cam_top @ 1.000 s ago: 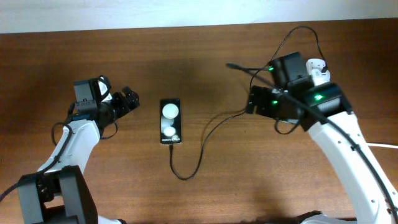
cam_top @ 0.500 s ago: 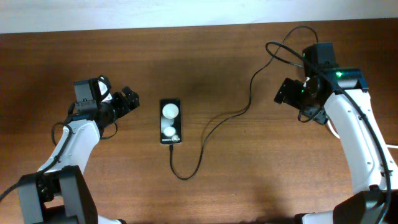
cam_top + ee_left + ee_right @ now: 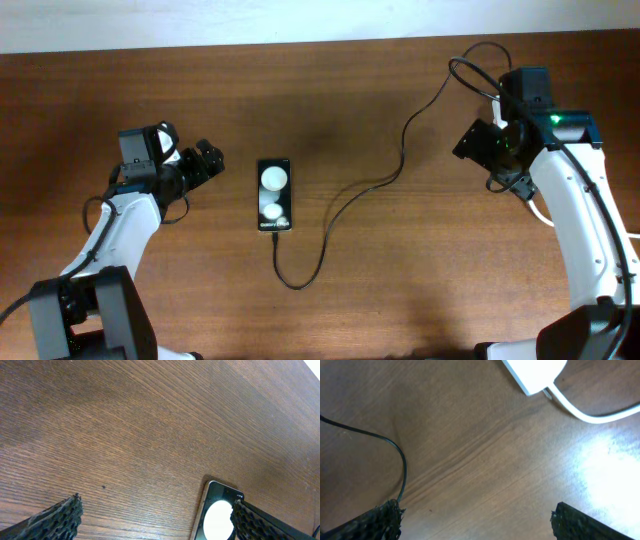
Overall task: Plug charger to phone and switch on socket
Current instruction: 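Move the right gripper to the white power strip's switch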
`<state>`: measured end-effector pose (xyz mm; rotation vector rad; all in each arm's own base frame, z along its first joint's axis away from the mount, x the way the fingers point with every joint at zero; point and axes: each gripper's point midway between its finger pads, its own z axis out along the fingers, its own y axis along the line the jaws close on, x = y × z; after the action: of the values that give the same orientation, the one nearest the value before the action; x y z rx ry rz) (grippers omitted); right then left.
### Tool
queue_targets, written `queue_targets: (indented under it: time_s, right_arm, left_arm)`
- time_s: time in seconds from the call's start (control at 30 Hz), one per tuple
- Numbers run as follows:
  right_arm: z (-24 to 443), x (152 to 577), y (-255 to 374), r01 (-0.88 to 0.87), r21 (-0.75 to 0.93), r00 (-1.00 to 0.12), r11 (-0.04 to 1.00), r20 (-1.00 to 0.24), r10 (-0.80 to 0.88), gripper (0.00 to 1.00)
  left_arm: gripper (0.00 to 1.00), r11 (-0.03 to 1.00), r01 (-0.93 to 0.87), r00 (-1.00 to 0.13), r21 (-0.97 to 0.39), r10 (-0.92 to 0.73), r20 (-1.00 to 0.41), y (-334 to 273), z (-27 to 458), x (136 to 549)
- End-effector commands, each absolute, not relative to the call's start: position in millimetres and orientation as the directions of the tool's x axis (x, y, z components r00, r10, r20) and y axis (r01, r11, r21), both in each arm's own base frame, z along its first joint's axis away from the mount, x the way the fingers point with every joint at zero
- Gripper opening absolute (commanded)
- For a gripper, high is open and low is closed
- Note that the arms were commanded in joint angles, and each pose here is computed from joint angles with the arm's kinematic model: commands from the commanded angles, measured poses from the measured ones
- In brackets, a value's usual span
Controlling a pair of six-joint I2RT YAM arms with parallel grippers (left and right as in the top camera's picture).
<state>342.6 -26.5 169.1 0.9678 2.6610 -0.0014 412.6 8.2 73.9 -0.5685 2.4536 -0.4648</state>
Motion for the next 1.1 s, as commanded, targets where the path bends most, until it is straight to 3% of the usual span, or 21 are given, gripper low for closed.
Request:
queue_targets:
  time_s: [0.0, 0.1, 0.2, 0.43, 0.73, 1.07]
  right_arm:
    - [184, 353, -36, 0.630, 0.160, -0.701, 0.760, -0.302, 0.646, 0.99]
    - [224, 351, -71, 0.695, 0.166, -0.630, 0.700, -0.330, 0.703, 0.99]
    - [231, 349, -99, 0.741, 0.171, -0.574, 0.650, -0.340, 0.745, 0.99]
    - [177, 369, -153, 0.815, 0.122, -0.518, 0.567, -0.284, 0.806, 0.99]
    - [51, 401, -166, 0.828, 0.013, -0.554, 0.560, -0.131, 0.822, 0.99]
    - [42, 410, -180, 0.832, -0.012, -0.546, 0.554, -0.192, 0.816, 0.99]
  left_arm:
    - [0.99, 0.844, -0.292, -0.739, -0.450, -0.498, -0.454, 8, 78, 411]
    - [0.99, 0.844, -0.292, -0.739, -0.450, -0.498, -0.454, 8, 78, 411]
    - [0.99, 0.844, -0.292, -0.739, -0.450, -0.498, -0.454, 8, 78, 412]
    - [0.99, 0.844, -0.292, -0.739, -0.450, -0.498, -0.454, 8, 78, 412]
    - [0.99, 0.844, -0.292, -0.739, -0.450, -0.498, -0.454, 8, 78, 412]
    - [0.99, 0.844, -0.292, -0.739, -0.450, -0.498, -0.454, 8, 78, 412]
